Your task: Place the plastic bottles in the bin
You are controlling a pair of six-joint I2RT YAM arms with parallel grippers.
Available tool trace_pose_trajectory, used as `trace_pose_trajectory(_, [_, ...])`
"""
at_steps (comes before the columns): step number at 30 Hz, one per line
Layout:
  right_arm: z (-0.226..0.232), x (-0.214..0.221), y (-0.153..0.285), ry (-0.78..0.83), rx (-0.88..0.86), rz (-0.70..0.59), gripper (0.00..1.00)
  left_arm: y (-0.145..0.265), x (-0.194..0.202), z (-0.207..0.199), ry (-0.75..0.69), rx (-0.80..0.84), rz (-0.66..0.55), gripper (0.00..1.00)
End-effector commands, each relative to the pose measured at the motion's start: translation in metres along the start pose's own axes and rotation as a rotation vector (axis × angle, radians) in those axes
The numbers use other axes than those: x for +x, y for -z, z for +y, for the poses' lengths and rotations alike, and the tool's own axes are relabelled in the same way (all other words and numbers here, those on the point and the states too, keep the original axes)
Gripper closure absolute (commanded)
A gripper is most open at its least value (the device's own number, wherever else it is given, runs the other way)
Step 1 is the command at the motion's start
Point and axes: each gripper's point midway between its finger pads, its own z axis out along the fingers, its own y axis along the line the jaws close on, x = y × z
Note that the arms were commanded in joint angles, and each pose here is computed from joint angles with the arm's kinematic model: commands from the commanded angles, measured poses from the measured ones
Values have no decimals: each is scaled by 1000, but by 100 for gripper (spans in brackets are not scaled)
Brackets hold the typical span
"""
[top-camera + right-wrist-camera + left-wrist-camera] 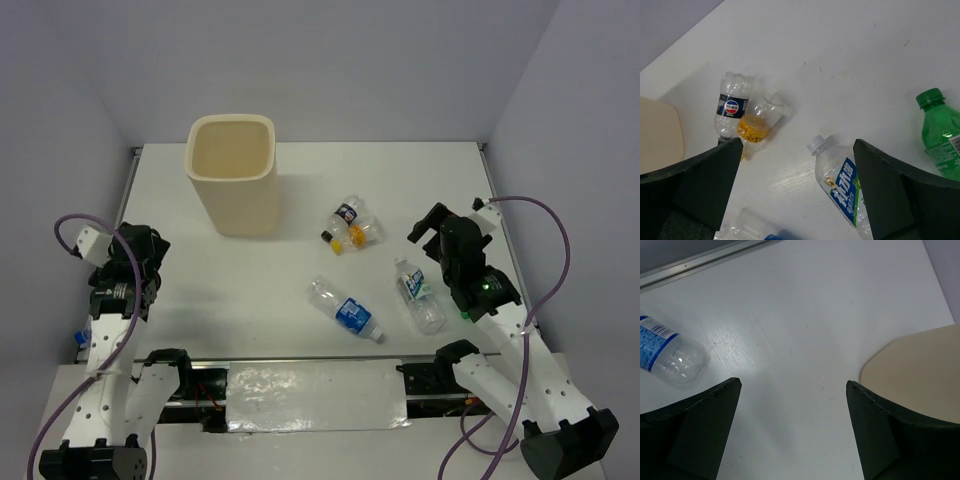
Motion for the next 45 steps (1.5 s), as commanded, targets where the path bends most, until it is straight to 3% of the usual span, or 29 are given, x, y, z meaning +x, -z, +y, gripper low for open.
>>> trace_pose_trajectory(1, [1,-18,1,-32,-6,-86,0,-1,-6,7,77,-73,-22,1])
trace_pose_trajectory(8, [11,-13,-5,5,-36,-54,0,-19,8,43,118,-311,23,1])
trace_pose_trajectory(13, [15,-5,-19,72,-7,6,0,-39,19,90,255,-454,32,0])
trace_pose_trajectory(18, [21,15,-29,149,-37,94,0,-55,10,110,345,-502,-19,1])
trace_pose_trajectory(24, [38,19,-34,197,-114,119,0,-81,28,142,401,-586,52,1])
trace_pose_trajectory(27, [42,20,-36,227,-135,131,0,-106,22,135,441,-511,58,1])
trace_pose_trajectory(30, [43,22,-38,228,-142,129,0,-123,26,139,452,-543,59,1])
trace_pose_trajectory(35, [50,25,-41,244,-169,144,0,-151,56,138,416,-547,206,1])
trace_pose_trajectory(37, [49,23,-42,241,-158,144,0,-154,63,136,412,-541,243,7])
trace_pose_trajectory(39, [48,22,-41,236,-155,138,0,-154,64,133,407,-517,251,23])
trace_pose_trajectory(42, [50,22,-40,229,-173,133,0,-148,53,121,401,-449,232,36])
trace_pose_trajectory(45, [49,23,-40,225,-170,128,0,-138,25,79,366,-250,201,42])
